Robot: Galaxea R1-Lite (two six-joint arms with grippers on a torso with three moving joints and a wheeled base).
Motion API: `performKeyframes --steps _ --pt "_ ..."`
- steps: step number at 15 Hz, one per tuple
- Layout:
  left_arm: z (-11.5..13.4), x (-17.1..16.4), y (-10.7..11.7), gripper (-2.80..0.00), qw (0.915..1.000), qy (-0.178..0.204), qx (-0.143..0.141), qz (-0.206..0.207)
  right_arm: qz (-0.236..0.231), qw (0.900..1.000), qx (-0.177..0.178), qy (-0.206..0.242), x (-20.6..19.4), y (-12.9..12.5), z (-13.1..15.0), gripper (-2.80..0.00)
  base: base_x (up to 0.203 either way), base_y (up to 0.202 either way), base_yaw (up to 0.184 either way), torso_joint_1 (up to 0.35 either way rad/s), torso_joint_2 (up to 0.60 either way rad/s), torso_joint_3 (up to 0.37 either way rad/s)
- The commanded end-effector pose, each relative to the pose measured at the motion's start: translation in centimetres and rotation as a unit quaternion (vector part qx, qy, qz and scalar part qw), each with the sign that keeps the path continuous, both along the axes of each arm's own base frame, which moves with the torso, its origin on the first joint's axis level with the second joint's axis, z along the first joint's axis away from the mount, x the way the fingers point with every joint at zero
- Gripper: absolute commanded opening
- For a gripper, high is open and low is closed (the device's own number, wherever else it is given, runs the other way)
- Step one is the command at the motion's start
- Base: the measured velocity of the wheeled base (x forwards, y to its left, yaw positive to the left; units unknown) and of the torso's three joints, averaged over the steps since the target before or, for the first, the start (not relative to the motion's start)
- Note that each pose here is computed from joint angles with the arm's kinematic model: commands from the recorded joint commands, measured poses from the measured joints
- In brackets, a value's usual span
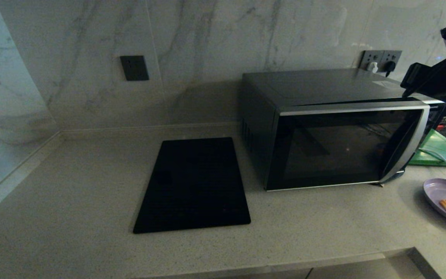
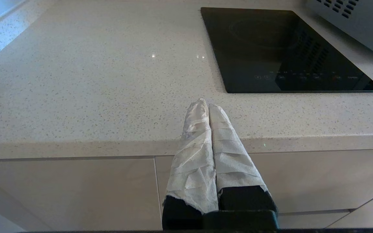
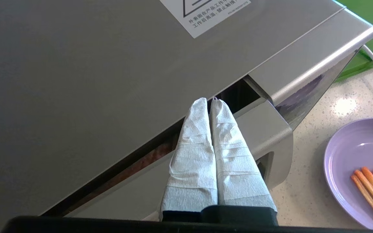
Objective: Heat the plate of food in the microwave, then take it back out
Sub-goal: Open the microwave oven
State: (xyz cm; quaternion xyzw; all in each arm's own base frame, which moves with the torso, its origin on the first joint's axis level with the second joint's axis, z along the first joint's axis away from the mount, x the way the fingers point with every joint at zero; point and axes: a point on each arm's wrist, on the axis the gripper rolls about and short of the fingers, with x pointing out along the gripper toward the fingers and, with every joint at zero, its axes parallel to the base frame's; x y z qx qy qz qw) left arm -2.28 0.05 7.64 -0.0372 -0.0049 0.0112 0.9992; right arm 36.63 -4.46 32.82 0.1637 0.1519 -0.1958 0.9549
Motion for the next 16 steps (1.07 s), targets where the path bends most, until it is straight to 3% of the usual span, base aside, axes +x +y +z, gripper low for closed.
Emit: performKeyframes --steps 1,16 --pt "0.0 0.0 0.0 -2.80 1.0000 0.001 0.000 0.000 -0.002 1.000 0.002 0.007 0.2 0.0 -0.4 -2.80 0.000 0.000 0.000 0.000 0.00 0.000" --pt "0.0 0.0 0.0 -2.80 1.0000 0.000 0.000 0.000 -0.016 0.999 0.011 0.031 0.0 -0.8 -1.6 -2.80 0.000 0.000 0.000 0.000 0.00 0.000"
